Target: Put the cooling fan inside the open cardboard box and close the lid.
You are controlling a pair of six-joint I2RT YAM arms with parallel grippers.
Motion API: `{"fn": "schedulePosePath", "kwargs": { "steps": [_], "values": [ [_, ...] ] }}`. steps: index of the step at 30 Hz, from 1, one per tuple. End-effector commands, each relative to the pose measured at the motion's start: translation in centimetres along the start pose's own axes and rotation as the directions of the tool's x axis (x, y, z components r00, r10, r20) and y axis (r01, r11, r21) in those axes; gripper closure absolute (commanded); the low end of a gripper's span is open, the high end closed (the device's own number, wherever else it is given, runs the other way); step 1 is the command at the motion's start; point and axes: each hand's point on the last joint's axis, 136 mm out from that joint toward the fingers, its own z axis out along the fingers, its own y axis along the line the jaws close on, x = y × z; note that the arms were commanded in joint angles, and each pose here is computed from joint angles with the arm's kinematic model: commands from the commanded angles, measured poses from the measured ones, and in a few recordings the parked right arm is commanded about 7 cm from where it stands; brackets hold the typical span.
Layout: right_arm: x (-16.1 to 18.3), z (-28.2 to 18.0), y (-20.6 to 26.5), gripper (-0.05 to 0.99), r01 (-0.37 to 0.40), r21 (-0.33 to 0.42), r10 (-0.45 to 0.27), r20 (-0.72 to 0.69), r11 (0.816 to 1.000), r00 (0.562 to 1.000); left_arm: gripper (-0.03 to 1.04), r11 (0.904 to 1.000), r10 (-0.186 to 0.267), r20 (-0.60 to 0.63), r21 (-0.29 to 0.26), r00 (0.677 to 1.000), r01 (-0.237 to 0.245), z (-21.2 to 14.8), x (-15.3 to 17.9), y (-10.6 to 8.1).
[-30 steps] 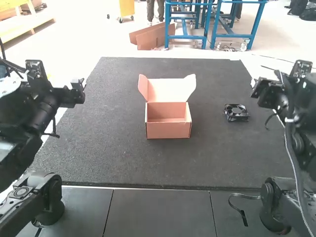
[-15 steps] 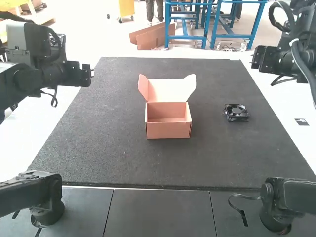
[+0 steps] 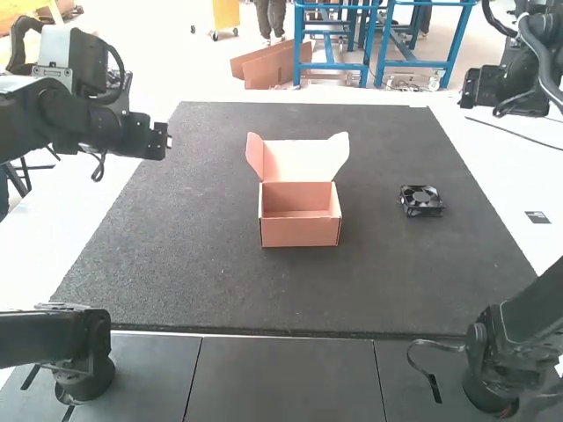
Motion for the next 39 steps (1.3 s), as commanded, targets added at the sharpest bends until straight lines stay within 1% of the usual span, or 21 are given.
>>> {"fn": "schedulePosePath", "kwargs": {
  "steps": [1,4,6,13,18,29,31,39],
  "values": [
    [-0.7,2.0,-1.1,0.04,0.024,0.006,-0.024,-0.054,1.000,0.998,0.04,1.0000,-0.006,0.030,0.006,1.000,0.006,-0.6,-1.7,0.0],
    [-0.1,4.3,-2.0,0.04,0.051,0.001,-0.050,-0.126,0.999,0.991,0.04,1.0000,-0.009,0.029,0.002,1.000,0.009,-0.6,-1.8,0.1],
    [0.2,5.8,-2.5,0.04,0.047,0.004,-0.046,-0.158,0.999,0.986,0.04,1.0000,-0.008,0.026,0.002,1.000,0.008,-0.5,-1.6,0.1],
    [4.3,10.6,-2.6,0.04,0.092,-0.030,-0.097,-0.340,0.995,0.935,0.04,1.0000,-0.008,0.023,0.002,1.000,0.008,-0.5,-1.5,0.1],
    [6.4,12.9,-2.6,0.04,0.107,-0.048,-0.117,-0.408,0.993,0.905,0.04,1.0000,-0.008,0.023,0.002,1.000,0.008,-0.5,-1.5,0.1],
    [9.4,15.0,-2.2,0.04,0.092,-0.071,-0.115,-0.481,0.993,0.869,0.04,1.0000,-0.009,0.031,0.002,0.999,0.009,-0.2,-1.6,0.1],
    [9.8,15.4,-1.7,0.04,0.080,-0.088,-0.113,-0.490,0.993,0.864,0.04,1.0000,-0.008,0.026,0.001,1.000,0.008,-0.2,-1.4,0.1],
    [10.5,17.2,-0.8,0.04,0.039,-0.103,-0.087,-0.510,0.994,0.856,0.04,1.0000,-0.009,0.022,0.002,1.000,0.009,-0.2,-1.3,0.1]
  ]
}}
